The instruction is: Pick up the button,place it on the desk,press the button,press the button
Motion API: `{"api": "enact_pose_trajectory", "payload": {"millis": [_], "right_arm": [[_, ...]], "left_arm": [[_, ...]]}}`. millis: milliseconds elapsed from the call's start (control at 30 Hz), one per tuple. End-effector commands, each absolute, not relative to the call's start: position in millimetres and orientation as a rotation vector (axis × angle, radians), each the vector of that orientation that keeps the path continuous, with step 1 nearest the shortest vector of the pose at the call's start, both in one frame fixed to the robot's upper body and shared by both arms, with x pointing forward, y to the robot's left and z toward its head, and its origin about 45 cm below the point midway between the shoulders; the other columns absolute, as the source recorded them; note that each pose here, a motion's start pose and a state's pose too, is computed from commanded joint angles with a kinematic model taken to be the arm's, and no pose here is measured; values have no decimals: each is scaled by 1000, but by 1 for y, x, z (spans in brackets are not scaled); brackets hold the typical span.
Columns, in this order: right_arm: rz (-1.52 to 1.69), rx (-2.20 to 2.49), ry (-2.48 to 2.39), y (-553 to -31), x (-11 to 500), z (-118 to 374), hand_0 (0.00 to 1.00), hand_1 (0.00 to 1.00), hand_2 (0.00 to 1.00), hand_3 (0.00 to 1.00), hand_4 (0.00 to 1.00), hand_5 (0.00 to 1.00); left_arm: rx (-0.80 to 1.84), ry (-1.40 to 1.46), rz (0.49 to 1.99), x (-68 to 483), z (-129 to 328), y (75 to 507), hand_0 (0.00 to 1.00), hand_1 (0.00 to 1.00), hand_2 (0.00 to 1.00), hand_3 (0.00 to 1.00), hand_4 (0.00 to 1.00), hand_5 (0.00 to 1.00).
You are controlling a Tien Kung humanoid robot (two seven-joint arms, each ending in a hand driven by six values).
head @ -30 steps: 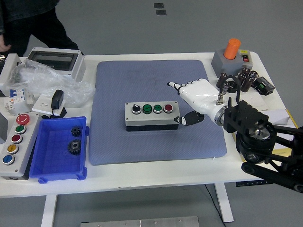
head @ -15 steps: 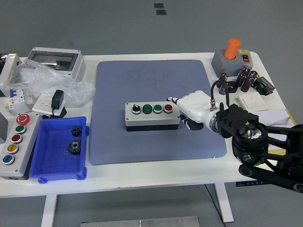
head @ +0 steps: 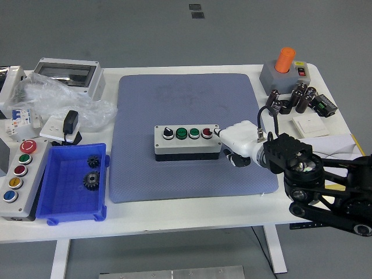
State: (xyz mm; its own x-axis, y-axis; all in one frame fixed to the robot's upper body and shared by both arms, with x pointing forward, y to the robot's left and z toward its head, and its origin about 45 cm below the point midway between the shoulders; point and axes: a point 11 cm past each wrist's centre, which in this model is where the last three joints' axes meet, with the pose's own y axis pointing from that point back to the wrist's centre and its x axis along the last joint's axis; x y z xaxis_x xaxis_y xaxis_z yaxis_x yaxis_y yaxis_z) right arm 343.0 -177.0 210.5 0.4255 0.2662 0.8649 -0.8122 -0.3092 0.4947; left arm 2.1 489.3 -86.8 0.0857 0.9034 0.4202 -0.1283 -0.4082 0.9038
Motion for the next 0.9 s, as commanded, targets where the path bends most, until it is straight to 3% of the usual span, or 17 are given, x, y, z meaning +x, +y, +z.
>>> {"api": "enact_pose_trajectory", "payload": {"millis": [467,900], "right_arm": [[1180,1539,-478,-172,337,210,312,285,226,944,352,2],[1241,1779,-960,-183,359,272,308,280,224,935,352,2]], "left_arm": [[1473,810,1478,4,-87,489,569,631,605,625,826,315],[1484,819,1472,0,-87,489,571,630,604,625,825,319]]}}
